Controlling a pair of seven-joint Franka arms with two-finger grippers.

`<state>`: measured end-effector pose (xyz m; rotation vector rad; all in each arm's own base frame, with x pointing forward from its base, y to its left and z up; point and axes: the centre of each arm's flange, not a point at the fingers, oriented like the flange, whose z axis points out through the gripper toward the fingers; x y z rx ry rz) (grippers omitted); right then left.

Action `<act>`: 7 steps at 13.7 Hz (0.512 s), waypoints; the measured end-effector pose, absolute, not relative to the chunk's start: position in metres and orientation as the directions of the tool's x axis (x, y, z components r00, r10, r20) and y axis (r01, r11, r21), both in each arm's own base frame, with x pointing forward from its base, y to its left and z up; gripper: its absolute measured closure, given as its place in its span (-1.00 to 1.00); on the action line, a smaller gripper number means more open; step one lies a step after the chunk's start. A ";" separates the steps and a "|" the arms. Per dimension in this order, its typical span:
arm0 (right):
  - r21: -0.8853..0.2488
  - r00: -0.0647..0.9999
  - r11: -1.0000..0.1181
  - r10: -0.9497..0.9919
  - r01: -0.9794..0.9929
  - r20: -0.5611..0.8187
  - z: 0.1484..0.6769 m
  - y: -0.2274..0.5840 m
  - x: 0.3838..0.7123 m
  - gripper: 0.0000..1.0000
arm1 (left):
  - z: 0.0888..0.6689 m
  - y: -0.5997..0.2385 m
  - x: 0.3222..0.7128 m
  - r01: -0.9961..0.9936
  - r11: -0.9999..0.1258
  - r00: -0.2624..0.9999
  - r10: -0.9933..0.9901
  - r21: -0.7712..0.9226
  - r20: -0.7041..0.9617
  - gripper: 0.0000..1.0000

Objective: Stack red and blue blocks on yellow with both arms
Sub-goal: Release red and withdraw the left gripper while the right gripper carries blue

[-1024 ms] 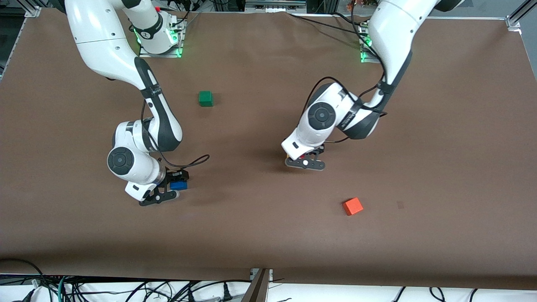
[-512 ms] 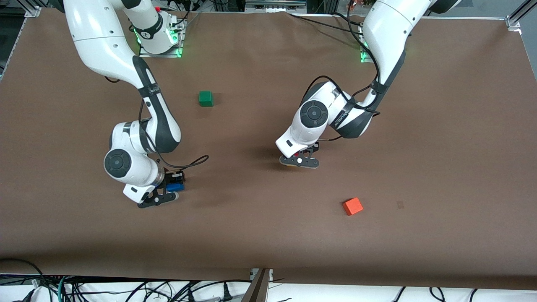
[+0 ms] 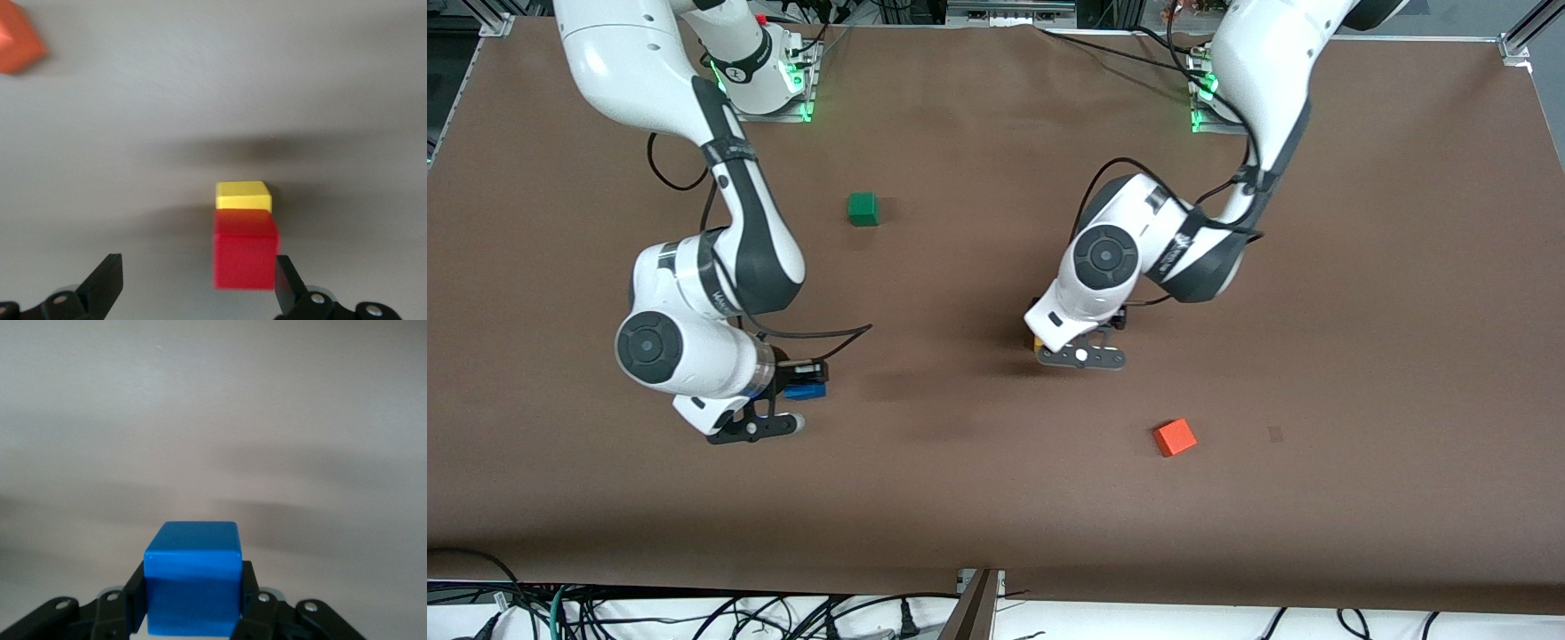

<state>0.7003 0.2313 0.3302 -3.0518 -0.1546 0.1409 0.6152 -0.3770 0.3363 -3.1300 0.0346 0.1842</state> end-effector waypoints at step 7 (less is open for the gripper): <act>-0.091 0.989 -0.986 -0.135 -0.140 -0.062 0.375 0.414 0.628 -0.11 | 0.498 -0.210 0.687 0.142 -0.989 0.990 0.142 0.040 0.017 -1.00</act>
